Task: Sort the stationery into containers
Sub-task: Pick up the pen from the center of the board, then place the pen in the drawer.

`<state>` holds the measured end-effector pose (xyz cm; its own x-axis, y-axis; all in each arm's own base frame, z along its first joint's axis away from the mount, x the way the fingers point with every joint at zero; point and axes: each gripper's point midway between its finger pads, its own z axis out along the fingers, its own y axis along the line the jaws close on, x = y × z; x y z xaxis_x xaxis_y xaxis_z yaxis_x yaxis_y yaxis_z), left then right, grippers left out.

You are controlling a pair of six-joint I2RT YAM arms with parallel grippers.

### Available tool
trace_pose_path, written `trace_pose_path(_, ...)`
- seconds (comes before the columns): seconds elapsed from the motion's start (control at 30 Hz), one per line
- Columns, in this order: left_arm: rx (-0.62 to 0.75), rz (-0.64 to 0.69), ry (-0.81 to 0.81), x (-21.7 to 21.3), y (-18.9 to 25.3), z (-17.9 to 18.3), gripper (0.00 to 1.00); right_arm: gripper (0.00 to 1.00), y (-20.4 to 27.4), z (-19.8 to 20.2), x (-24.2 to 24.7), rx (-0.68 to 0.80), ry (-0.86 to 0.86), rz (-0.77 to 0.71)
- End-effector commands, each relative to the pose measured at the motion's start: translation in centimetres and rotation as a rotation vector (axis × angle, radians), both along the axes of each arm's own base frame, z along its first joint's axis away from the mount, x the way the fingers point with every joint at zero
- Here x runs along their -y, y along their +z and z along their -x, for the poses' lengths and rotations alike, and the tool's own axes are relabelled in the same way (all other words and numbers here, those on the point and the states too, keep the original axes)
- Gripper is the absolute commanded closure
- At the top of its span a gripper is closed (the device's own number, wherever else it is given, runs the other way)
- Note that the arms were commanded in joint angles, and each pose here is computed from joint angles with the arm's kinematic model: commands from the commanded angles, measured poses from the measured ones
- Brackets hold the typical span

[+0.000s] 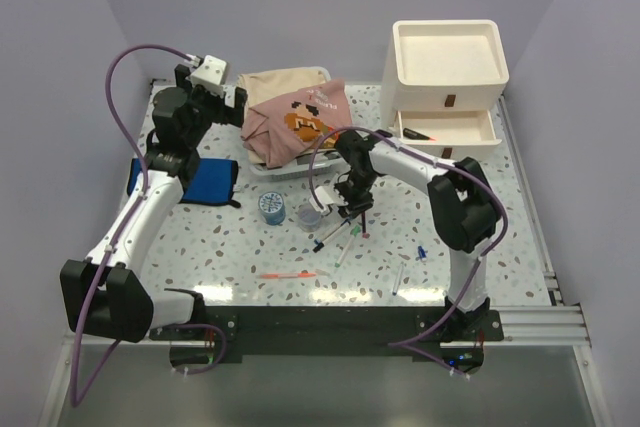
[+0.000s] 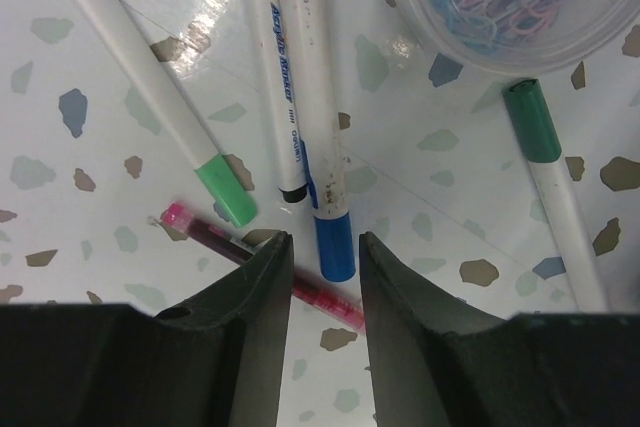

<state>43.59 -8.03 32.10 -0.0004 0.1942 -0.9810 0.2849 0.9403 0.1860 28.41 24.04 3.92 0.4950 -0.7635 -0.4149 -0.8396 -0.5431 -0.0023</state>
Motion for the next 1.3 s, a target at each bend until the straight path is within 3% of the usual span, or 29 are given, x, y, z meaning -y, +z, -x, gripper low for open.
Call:
trace_pose_path(0.0,0.045,-0.005,0.013,-0.6,1.5,0.1,0.0,0.64,-1.2,-1.3,-0.1,0.058,0.03,0.014)
trace_pose_path(0.23,0.037,-0.004,0.012,-0.5,1.2,-0.4,0.0,0.67,-3.0,-1.1,0.1,0.07,0.021,0.03)
trace_pose_path(0.37,0.032,-0.003,0.009,-0.4,1.0,-0.6,0.0,0.87,-3.5,-0.6,0.4,0.062,0.013,0.031)
trace_pose_path(0.4,0.031,0.0,0.006,-0.3,0.9,-0.7,0.0,0.99,-3.1,-0.6,0.5,0.068,0.01,0.025)
trace_pose_path(0.43,0.036,0.0,0.004,-0.2,1.2,-0.8,0.0,1.0,-2.8,-0.6,0.6,0.07,0.007,0.027)
trace_pose_path(0.7,0.1,-0.008,0.009,-0.4,3.0,-0.9,0.0,1.0,7.6,-5.5,3.5,0.261,-0.122,-0.009)
trace_pose_path(0.8,0.121,-0.005,0.007,-0.4,3.4,-0.8,0.0,1.0,11.2,-7.5,6.8,0.374,-0.144,0.029)
trace_pose_path(1.0,0.138,0.018,-0.01,0.0,3.9,-0.9,0.0,1.0,18.3,-13.1,14.3,0.549,-0.385,0.04)
trace_pose_path(1.27,0.13,0.059,-0.045,0.8,3.7,-0.7,0.0,1.0,19.4,-17.3,21.6,0.644,-0.583,0.096)
